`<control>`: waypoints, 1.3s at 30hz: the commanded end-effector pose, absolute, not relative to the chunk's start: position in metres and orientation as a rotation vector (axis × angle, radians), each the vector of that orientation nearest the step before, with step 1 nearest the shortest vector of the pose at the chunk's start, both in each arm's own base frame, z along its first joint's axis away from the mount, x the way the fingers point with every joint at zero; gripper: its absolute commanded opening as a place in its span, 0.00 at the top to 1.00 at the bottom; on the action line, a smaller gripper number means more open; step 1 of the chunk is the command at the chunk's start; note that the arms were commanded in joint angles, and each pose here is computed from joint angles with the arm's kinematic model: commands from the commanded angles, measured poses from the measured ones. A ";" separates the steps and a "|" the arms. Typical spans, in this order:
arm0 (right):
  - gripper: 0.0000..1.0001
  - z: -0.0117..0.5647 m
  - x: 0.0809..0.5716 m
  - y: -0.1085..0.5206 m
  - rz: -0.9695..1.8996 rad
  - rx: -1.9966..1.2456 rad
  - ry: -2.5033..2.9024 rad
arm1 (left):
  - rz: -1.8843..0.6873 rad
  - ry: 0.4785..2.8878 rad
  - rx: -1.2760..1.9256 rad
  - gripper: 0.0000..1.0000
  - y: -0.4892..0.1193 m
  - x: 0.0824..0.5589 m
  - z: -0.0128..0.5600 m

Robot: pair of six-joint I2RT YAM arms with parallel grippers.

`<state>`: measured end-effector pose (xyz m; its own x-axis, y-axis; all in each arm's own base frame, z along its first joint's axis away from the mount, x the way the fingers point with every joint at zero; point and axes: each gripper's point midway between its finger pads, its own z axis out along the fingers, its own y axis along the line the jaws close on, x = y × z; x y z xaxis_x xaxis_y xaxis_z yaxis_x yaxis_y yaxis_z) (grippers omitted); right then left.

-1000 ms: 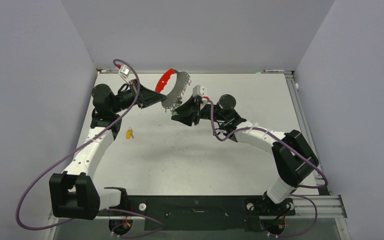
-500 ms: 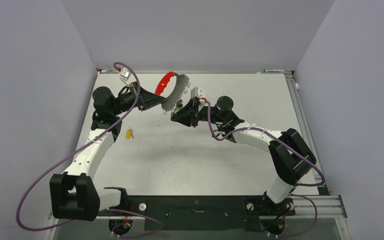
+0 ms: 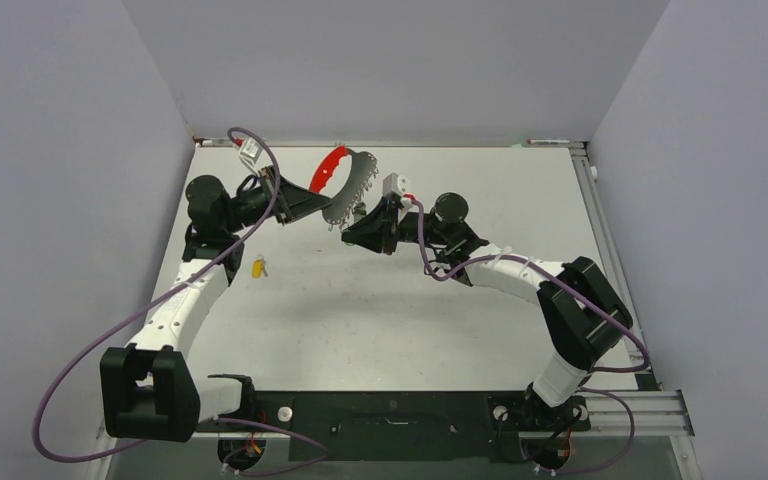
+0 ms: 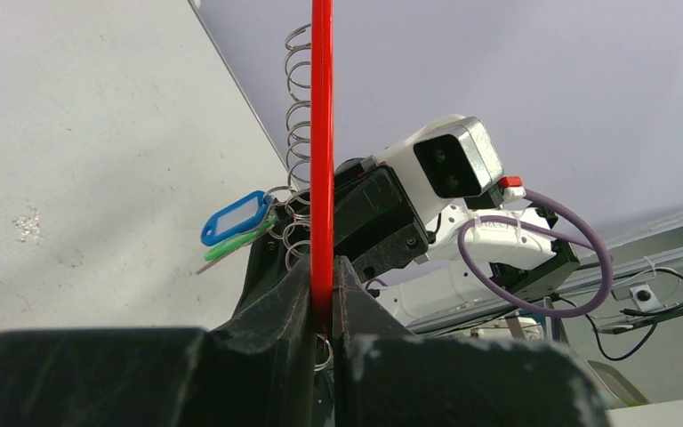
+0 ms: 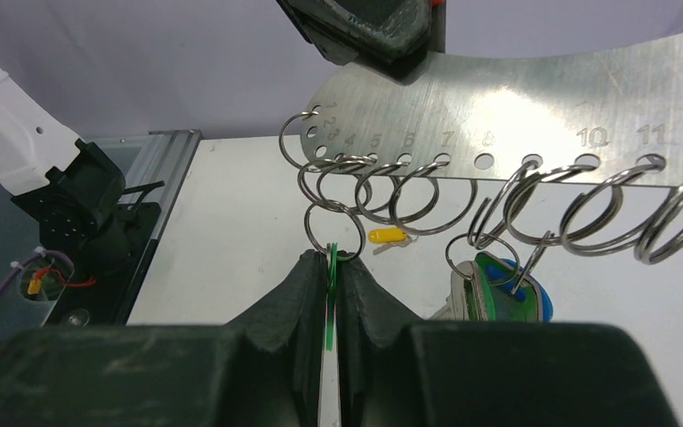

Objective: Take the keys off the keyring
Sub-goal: Place the keyring at the center of the board.

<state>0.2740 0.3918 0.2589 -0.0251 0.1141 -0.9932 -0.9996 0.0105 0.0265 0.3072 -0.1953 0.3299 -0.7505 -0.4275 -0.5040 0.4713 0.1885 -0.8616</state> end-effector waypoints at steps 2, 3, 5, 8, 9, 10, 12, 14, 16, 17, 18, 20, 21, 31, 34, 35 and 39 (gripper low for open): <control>0.95 0.258 0.273 0.392 1.251 -1.133 1.120 | -1.582 1.681 0.081 1.00 -0.186 0.311 0.350; 0.95 0.254 0.275 0.391 1.236 -1.140 1.146 | -1.561 1.697 0.081 1.00 -0.184 0.312 0.345; 0.95 0.245 0.276 0.388 1.206 -1.158 1.191 | -1.492 1.786 0.050 1.00 -0.181 0.317 0.323; 0.95 0.231 0.274 0.381 1.159 -1.191 1.249 | -1.376 1.972 -0.032 1.00 -0.174 0.320 0.276; 0.95 0.224 0.273 0.378 1.156 -1.196 1.289 | -1.360 2.027 -0.060 1.00 -0.173 0.318 0.262; 0.95 0.219 0.273 0.376 1.133 -1.211 1.296 | -1.354 2.076 -0.086 1.00 -0.171 0.317 0.249; 0.95 0.207 0.273 0.371 1.111 -1.221 1.340 | -1.362 2.145 -0.099 1.00 -0.173 0.311 0.228; 0.95 0.194 0.274 0.366 1.090 -1.232 1.390 | -1.355 2.202 -0.123 1.00 -0.173 0.304 0.207; 0.95 0.181 0.274 0.361 1.078 -1.247 1.435 | -1.327 2.250 -0.141 1.00 -0.172 0.299 0.189; 0.95 0.174 0.274 0.359 1.076 -1.254 1.462 | -1.305 2.278 -0.145 1.00 -0.172 0.296 0.180; 0.95 0.168 0.274 0.356 1.075 -1.264 1.487 | -1.282 2.306 -0.158 1.00 -0.172 0.294 0.171; 0.95 0.151 0.270 0.351 1.071 -1.291 1.547 | -1.254 2.358 -0.179 1.00 -0.172 0.289 0.155; 0.95 0.144 0.269 0.349 1.069 -1.301 1.567 | -1.265 2.367 -0.179 1.00 -0.173 0.287 0.149; 0.95 0.095 0.254 0.340 1.130 -1.336 1.716 | -1.352 2.416 -0.208 1.00 -0.190 0.279 0.097; 0.95 0.081 0.254 0.341 1.161 -1.327 1.765 | -1.359 2.442 -0.218 1.00 -0.195 0.283 0.083; 0.95 0.077 0.254 0.341 1.178 -1.321 1.784 | -1.354 2.452 -0.220 1.00 -0.196 0.284 0.077; 0.95 0.062 0.254 0.339 1.201 -1.307 1.840 | -1.345 2.487 -0.208 0.98 -0.201 0.283 0.058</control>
